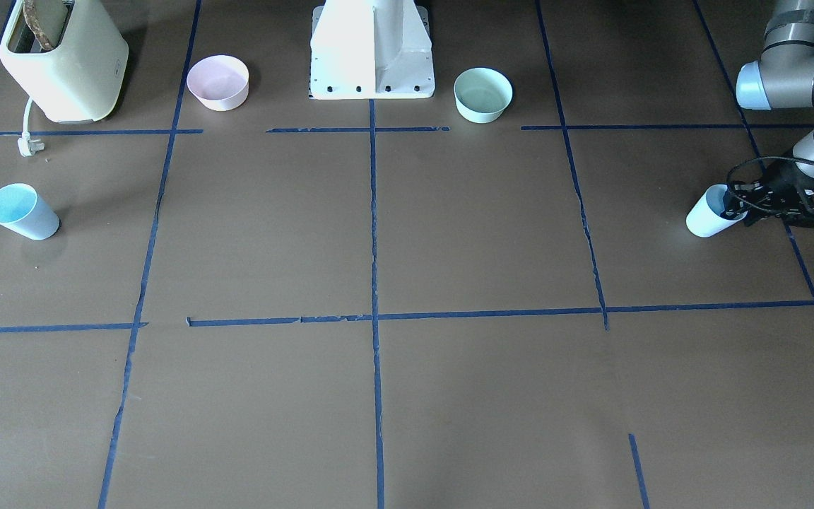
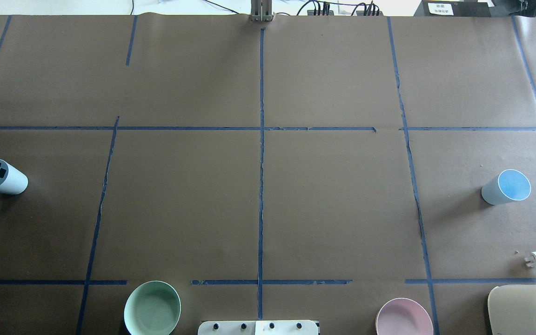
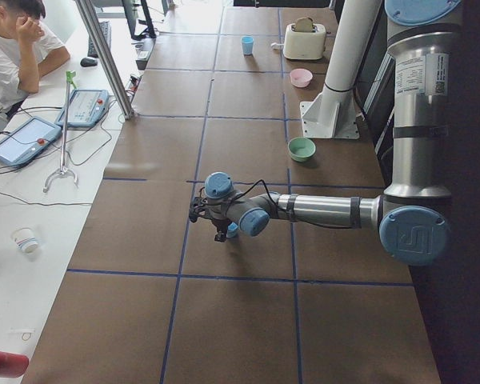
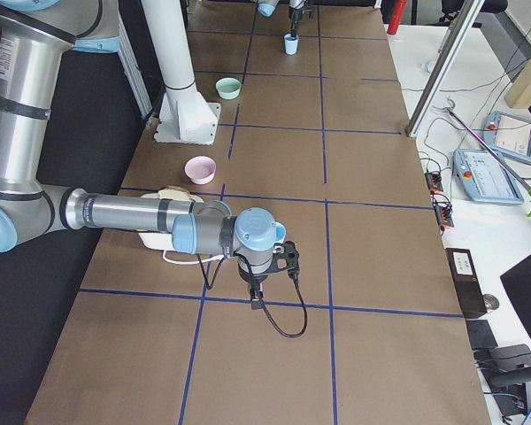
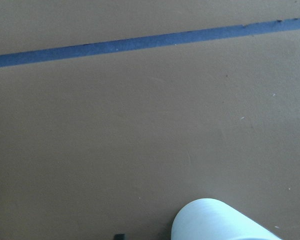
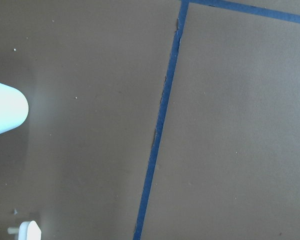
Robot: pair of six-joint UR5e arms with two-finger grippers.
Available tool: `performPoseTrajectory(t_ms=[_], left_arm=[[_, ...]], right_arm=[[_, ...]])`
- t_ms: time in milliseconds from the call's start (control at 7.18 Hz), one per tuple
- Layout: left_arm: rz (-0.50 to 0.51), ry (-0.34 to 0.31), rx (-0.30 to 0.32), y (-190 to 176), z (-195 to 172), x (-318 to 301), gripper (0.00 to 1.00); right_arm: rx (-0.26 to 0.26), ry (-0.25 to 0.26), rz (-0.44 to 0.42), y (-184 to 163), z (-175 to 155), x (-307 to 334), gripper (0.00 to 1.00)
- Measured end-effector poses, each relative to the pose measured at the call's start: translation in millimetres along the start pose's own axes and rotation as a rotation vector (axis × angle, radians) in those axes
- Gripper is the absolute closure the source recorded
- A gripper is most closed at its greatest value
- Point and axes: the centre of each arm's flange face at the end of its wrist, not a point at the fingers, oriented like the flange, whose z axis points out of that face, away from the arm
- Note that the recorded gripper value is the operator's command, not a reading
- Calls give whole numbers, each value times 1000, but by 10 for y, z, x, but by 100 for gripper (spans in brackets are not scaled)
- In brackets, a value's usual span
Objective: Stack blue cups with both arms
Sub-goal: 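Reach the left gripper down to the light-blue cup and grasp it, then carry the cup with the left gripper to the table center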
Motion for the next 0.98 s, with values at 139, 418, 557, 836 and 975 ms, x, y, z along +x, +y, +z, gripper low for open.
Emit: performPoseTrajectory(t_ms=[139, 418, 557, 836, 975], left_arm=[[2, 2, 2, -4, -11, 17, 100], [19, 23, 21, -58, -135, 179, 100], [35, 47, 44, -131, -280, 377, 100], [16, 109, 65, -591, -601, 1144, 100], [35, 137, 58, -806, -628, 1675, 100]], right_arm=[[0, 0, 0, 0, -1, -1, 0], [0, 0, 0, -1, -2, -1, 0], [0, 0, 0, -1, -2, -2, 0], [0, 0, 0, -1, -2, -2, 0], [0, 0, 0, -1, -2, -2, 0]])
